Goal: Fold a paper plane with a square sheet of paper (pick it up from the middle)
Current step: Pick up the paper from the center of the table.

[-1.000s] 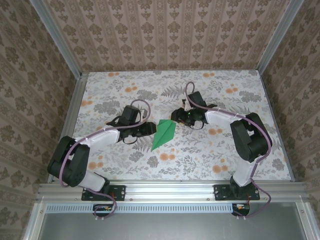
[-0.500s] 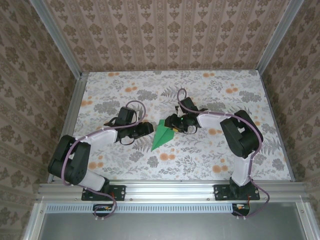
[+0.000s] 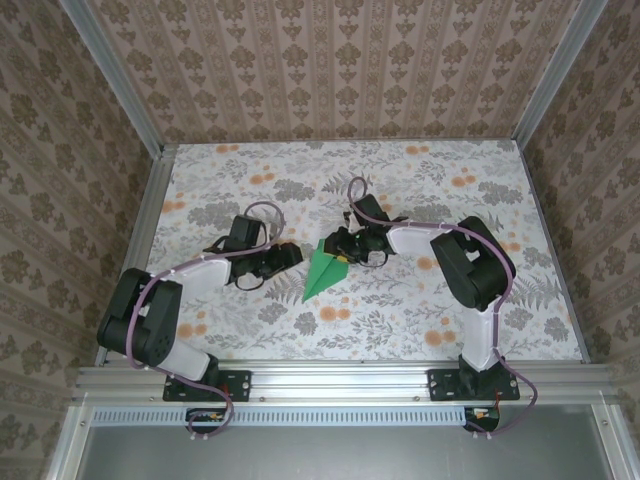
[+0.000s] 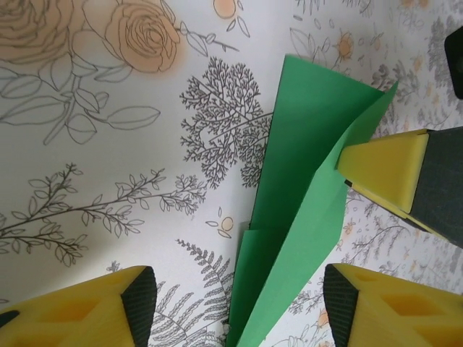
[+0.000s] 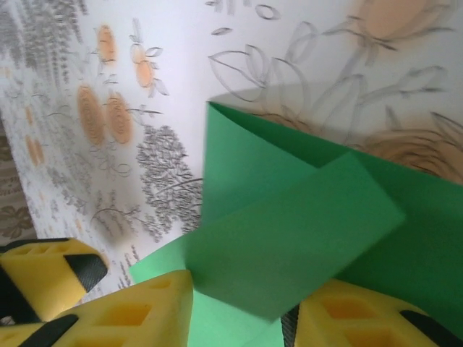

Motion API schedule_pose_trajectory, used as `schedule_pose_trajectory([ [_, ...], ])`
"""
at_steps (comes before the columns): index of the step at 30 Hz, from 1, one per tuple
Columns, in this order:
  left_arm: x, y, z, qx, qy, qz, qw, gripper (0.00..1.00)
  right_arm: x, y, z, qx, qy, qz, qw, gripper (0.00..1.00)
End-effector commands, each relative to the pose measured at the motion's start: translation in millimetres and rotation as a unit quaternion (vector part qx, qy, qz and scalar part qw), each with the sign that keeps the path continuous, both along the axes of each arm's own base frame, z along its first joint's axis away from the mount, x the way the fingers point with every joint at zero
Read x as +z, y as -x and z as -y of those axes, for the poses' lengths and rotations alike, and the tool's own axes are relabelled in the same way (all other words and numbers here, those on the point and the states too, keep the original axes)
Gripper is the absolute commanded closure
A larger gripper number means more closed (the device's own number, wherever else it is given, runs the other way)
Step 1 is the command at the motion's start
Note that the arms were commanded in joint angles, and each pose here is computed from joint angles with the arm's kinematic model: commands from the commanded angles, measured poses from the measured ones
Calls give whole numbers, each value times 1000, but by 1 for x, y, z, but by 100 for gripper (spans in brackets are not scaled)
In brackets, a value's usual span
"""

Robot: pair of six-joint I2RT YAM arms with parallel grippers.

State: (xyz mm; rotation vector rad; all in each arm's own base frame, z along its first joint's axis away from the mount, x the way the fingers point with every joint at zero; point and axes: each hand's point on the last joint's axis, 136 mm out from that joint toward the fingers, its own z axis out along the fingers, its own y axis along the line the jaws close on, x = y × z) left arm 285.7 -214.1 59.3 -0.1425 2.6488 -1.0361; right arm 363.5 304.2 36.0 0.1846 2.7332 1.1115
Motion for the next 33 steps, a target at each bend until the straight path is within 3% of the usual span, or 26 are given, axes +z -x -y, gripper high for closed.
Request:
schedule_pose_trajectory([
  [1,-2,3,1,-3,29,-14,999,32,7,-1,-15,13,-44,11,999,69],
  [4,1,1,-1,0,47,-12,999,30,11,-4,-17,11,-58,25,998,83],
  [7,8,-1,-6,5,66,-4,998,24,28,-7,-21,15,-85,49,995,88],
  [13,35,0,-9,-23,122,25,992,13,87,-11,-26,33,-155,99,982,91],
  [16,58,-3,-9,-33,157,51,986,0,119,-12,-26,45,-200,119,972,92],
  [25,136,-2,3,-76,221,136,963,0,192,-9,-24,72,-283,140,946,91],
  [33,167,3,23,-104,266,144,947,3,221,-1,-27,84,-334,133,929,90],
])
